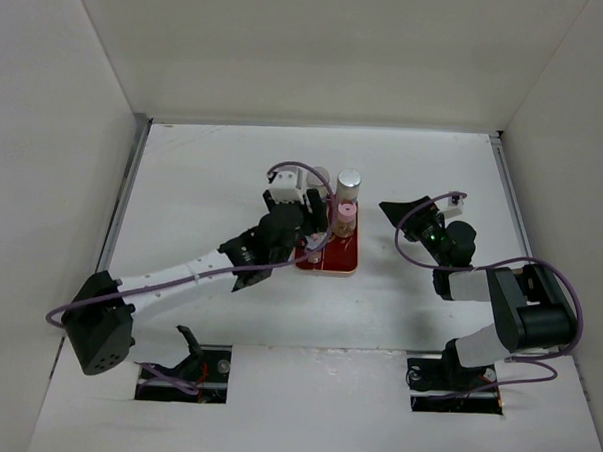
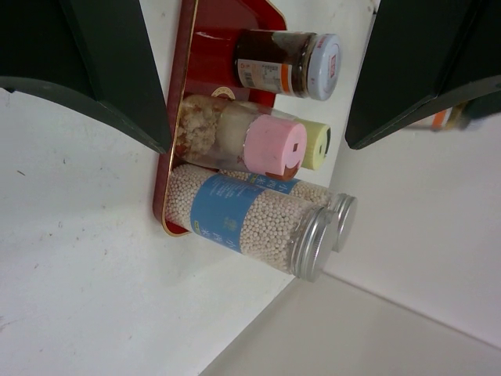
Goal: Organize the condiment bottles
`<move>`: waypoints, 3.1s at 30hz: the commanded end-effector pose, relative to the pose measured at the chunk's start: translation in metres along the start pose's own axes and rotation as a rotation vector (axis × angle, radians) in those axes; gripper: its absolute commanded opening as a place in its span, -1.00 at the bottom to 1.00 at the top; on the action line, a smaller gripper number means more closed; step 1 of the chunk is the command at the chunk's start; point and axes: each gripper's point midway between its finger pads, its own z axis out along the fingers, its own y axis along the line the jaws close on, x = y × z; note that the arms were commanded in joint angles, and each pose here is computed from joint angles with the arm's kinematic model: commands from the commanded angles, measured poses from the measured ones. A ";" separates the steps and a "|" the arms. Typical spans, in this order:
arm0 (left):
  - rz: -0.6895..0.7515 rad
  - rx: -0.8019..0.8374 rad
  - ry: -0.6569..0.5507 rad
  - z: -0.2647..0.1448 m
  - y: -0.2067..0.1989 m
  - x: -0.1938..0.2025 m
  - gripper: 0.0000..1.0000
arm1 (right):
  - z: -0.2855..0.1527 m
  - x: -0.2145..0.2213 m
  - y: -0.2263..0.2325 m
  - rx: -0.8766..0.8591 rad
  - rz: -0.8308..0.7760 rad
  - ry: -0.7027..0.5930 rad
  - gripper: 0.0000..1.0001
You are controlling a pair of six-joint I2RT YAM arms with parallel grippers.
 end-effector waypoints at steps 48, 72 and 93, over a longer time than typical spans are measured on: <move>0.202 0.072 0.005 0.056 -0.074 0.125 -0.11 | 0.005 -0.014 0.022 -0.083 -0.033 -0.038 1.00; 0.188 0.110 -0.034 0.040 -0.088 0.097 0.76 | 0.005 -0.014 0.021 -0.082 -0.031 -0.037 1.00; -0.191 -0.144 -0.265 -0.049 0.111 -0.006 1.00 | 0.004 -0.015 0.019 -0.076 -0.027 -0.038 1.00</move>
